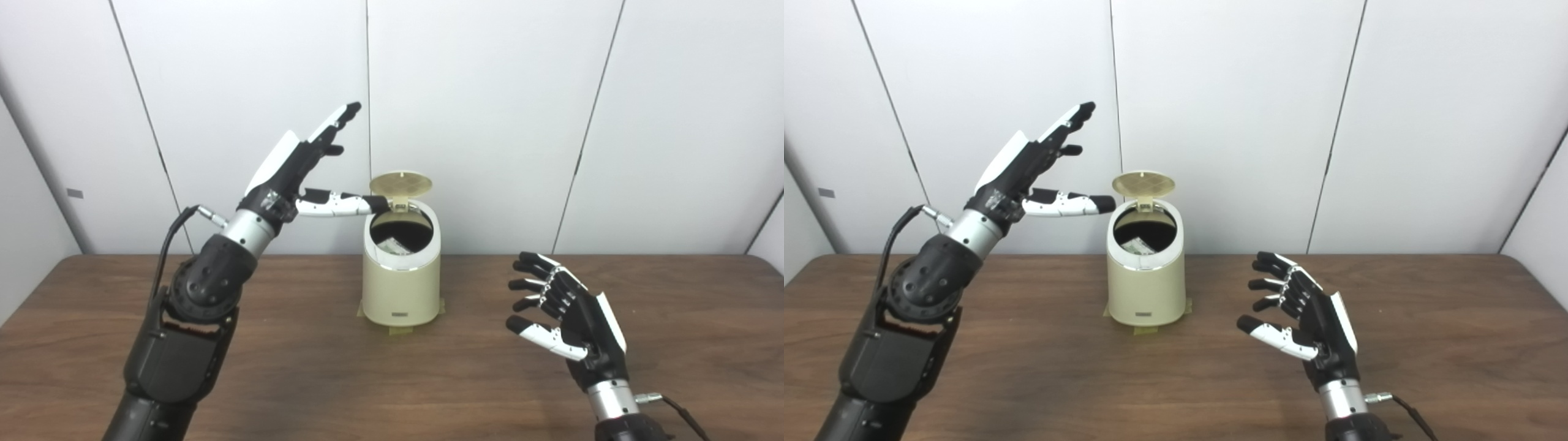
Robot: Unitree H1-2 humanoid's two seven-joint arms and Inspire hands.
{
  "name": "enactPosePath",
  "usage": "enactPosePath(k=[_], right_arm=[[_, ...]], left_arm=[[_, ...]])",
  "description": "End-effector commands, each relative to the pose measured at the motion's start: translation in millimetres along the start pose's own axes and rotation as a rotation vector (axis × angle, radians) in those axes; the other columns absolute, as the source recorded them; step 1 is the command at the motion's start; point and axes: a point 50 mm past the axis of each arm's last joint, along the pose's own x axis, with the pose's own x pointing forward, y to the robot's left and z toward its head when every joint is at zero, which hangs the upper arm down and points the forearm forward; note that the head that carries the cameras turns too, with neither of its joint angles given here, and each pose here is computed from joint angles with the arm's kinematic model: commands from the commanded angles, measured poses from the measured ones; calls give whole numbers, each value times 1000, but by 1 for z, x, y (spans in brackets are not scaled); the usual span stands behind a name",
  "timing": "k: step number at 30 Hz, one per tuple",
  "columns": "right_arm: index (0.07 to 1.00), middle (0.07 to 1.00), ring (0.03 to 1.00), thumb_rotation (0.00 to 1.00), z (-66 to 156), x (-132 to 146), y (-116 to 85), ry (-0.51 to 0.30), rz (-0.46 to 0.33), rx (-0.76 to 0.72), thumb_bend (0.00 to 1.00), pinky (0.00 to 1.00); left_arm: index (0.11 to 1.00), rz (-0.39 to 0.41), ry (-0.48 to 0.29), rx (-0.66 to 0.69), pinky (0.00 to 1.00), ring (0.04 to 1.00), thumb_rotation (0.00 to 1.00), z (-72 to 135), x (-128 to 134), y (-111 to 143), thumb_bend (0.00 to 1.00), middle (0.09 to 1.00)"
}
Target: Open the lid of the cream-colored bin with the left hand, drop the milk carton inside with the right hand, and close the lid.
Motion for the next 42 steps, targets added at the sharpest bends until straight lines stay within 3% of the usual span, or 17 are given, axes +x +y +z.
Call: enactPosePath(k=[1,5,10,13,17,22,34,42], right_arm=[[755,757,657,348,16,11,0,-98,-3,-6,748,493],[753,749,642,347,18,11,0,-100,-3,10,724,477],[745,738,640,357,18,12,2,-94,-6,26,716,483],[724,730,644,362,18,13,3,-90,-15,31,704,489],[717,724,637,371,20,13,5,-100,-8,42,678,477],[709,722,627,387,25,13,8,-103,-3,46,653,476],[695,709,613,384,27,11,11,-105,-5,47,630,461],[691,708,608,363,27,11,12,-95,-21,76,658,465]], left_arm=[[1000,28,-52,58,882,1000,423,20,16,21,1000,1000],[978,-3,-80,79,792,913,397,25,29,18,1000,969],[904,-63,-94,118,761,889,385,26,34,8,1000,937],[888,-105,-108,162,769,888,373,24,34,3,993,935],[863,-143,-105,314,834,915,449,18,36,-4,1000,901],[856,-185,-87,325,951,981,421,14,34,-12,1000,884],[868,-224,-70,323,974,1000,386,4,27,-23,981,892],[873,-231,-61,312,934,989,394,2,20,-22,976,893]])
